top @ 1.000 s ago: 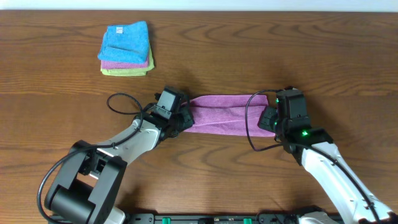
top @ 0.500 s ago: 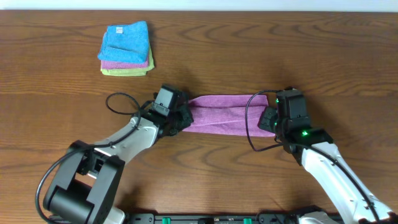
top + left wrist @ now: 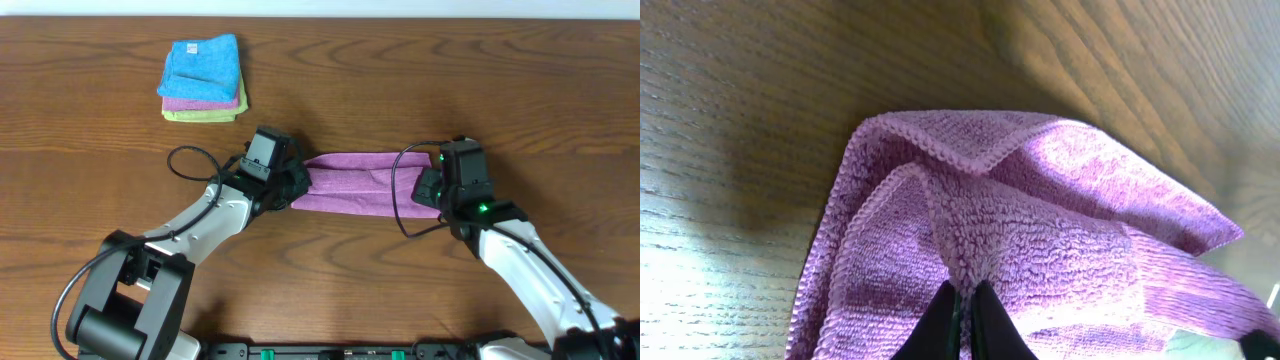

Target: Fold the cloth

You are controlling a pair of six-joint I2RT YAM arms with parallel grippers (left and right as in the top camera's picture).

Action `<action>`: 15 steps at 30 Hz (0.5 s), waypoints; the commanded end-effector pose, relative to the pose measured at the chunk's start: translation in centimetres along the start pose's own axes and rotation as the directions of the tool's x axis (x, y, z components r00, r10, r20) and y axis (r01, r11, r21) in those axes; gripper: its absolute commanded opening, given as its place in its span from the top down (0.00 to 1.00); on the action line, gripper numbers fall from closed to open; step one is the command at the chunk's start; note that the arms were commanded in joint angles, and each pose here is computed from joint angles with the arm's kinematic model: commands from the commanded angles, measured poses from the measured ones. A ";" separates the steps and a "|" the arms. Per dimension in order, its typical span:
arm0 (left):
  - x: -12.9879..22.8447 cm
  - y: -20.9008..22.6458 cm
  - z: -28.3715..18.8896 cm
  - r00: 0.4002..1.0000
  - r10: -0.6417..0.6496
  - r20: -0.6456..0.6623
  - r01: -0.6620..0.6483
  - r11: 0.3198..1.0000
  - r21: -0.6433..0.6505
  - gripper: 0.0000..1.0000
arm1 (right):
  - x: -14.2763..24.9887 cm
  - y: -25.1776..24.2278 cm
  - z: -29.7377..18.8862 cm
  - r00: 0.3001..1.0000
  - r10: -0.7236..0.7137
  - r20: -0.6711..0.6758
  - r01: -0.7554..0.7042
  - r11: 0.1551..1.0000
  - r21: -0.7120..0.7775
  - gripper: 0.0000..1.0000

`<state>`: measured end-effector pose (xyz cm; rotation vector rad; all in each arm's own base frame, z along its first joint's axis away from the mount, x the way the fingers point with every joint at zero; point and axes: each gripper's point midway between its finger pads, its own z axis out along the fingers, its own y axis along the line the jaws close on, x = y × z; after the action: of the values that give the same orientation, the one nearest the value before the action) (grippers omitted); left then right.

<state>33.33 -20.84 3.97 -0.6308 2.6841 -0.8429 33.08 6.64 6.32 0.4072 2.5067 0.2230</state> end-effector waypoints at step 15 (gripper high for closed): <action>-1.9 -0.2 -0.7 0.996 -0.003 0.094 0.005 1.000 -0.021 0.60 | -0.8 -0.9 0.9 0.999 -0.024 0.035 0.021 0.997 0.072 0.01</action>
<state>33.96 -19.98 3.79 -0.6564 2.6534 -0.7744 33.65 5.69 5.54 0.4167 2.4975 0.1407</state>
